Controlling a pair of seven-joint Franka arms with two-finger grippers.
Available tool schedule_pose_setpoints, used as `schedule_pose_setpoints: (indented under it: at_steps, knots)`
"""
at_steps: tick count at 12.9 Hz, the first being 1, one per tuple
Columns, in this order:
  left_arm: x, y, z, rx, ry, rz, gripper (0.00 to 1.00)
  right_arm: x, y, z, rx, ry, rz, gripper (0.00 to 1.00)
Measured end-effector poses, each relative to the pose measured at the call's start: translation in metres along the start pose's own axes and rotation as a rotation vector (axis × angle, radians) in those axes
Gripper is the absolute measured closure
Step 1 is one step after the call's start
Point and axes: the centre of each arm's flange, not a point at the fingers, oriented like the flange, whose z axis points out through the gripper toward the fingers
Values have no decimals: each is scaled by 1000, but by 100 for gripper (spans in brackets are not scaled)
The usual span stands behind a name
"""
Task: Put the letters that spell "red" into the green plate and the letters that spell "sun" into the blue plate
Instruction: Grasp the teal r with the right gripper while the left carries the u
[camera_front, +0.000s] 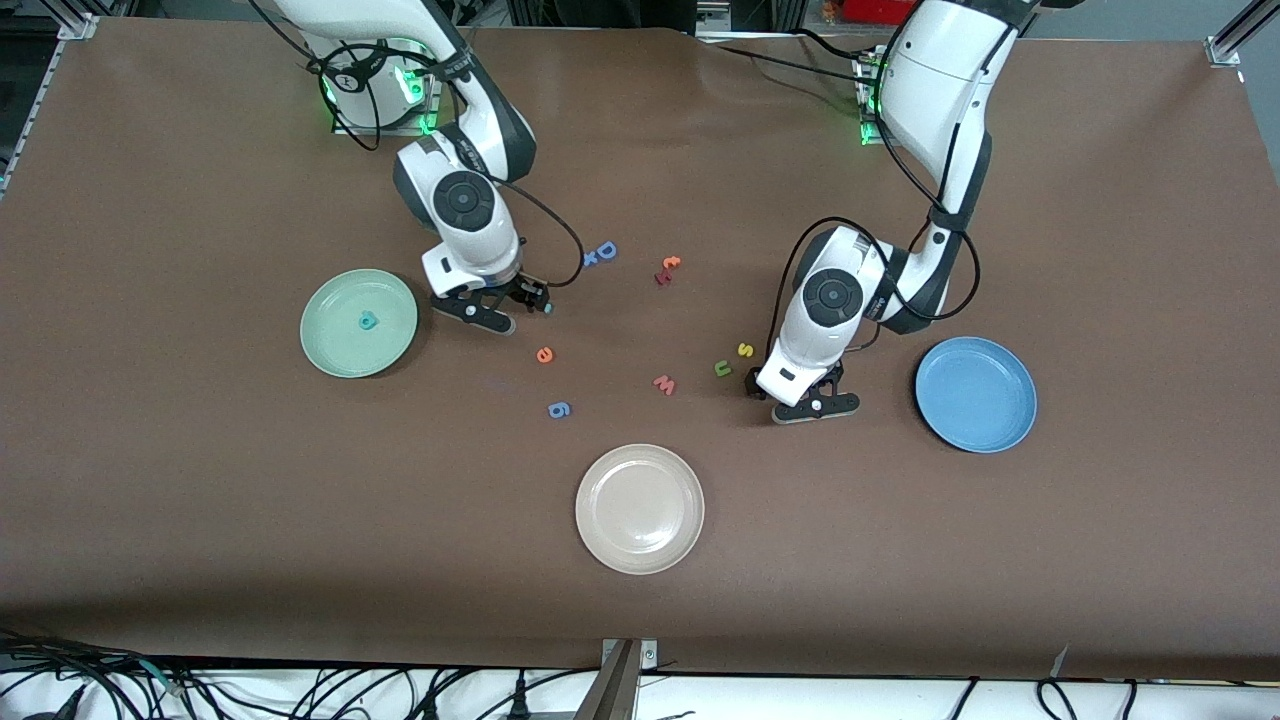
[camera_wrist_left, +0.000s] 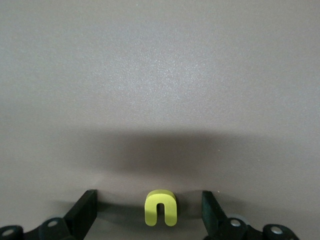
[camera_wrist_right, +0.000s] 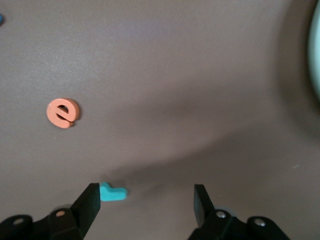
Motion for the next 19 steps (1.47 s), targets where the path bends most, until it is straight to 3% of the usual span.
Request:
schedule_pose_setpoints:
  at_steps: [3, 9, 11, 12, 14, 15, 16, 17, 18, 19]
  knots:
    - [0, 2, -1, -2, 1, 3, 12, -19, -15, 20, 31, 13, 89, 16]
    - [-3, 2, 0, -2, -2, 15, 9, -25, -18, 32, 32, 12, 112, 24]
    - [-4, 2, -1, -2, -3, 20, 11, -26, -18, 35, 32, 11, 115, 43]
    - [-4, 2, -1, -2, -3, 21, 12, -26, -18, 35, 32, 11, 115, 43]
    - [-5, 4, -3, -4, -2, 25, 31, -27, -19, 34, 36, 12, 114, 48]
    - [-6, 4, -4, -4, -2, 26, 37, -27, -21, 33, 41, 14, 114, 57]
    - [-6, 4, -4, -3, -2, 27, 37, -27, -21, 33, 41, 14, 114, 57]
    - [-6, 3, -3, -3, -3, 28, 44, -27, -21, 32, 43, 14, 113, 65]
    - [-6, 3, -3, -2, -3, 30, 44, -27, -22, 32, 43, 14, 113, 65]
    - [-7, 3, -2, -1, -5, 33, 51, -27, -22, 32, 45, 15, 113, 71]
